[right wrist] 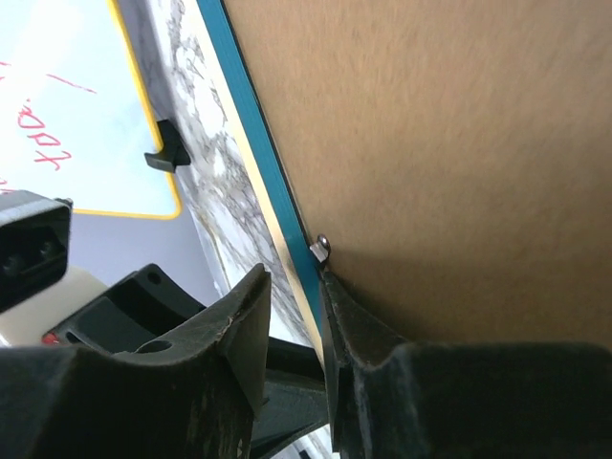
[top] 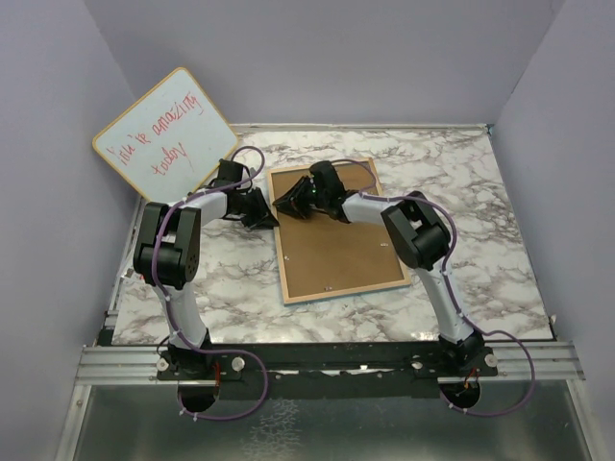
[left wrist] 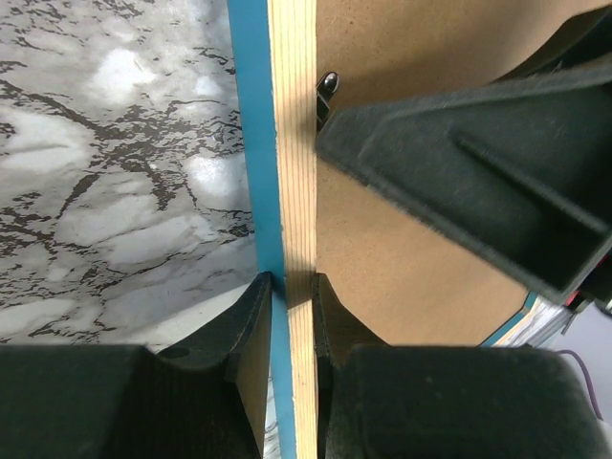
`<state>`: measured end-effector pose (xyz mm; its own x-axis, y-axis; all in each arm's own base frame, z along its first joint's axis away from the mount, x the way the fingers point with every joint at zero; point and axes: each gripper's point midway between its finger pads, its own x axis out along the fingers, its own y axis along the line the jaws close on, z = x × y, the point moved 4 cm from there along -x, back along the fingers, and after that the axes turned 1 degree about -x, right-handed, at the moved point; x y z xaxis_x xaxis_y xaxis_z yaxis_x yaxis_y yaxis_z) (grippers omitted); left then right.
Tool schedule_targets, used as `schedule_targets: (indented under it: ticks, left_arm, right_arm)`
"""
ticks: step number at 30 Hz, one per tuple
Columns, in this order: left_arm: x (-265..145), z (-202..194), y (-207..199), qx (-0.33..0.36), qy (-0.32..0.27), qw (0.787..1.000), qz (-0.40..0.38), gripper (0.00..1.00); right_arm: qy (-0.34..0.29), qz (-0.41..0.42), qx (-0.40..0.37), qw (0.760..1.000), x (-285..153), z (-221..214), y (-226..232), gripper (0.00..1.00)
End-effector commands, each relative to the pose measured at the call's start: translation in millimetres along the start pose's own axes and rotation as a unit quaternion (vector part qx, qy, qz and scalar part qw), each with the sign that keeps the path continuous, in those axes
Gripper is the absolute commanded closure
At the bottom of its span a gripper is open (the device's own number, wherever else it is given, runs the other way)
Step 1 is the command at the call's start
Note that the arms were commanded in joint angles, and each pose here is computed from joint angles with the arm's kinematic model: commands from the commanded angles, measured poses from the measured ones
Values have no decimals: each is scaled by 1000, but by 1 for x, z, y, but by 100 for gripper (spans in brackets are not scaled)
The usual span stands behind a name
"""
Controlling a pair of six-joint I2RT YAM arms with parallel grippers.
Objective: Put the photo into the frame
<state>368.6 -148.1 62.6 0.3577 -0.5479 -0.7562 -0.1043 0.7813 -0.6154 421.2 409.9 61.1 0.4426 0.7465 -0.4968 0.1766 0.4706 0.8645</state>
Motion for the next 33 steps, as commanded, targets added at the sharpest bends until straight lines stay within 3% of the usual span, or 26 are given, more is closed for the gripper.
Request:
schedule_targets:
  ticks: [1,9,15,19,26,33]
  left_arm:
    - [24,-16,39,-13,20,996,81,98]
    - [23,-21,42,-12,26,996,84,98]
    - [24,-22,42,-14,28,996,83,98]
    - [24,-22,42,-15,29,996,83,98]
    - [22,-14,39,-14,21,996,80,98]
    - [21,-10,38,-17,15,997,80,98]
  right_arm:
    - [-4,-104,-3,995,1,-21,-42,70]
    - [-18,-132,-2,991,13,-15,-62,80]
    - [-51,-108,-38,992,20,0,-56,74]
    - [-82,-63,-91,990,21,16,-39,66]
    - [-93,3,-213,973,-16,20,12,65]
    - [-129,-20,-301,945,-46,31,25,65]
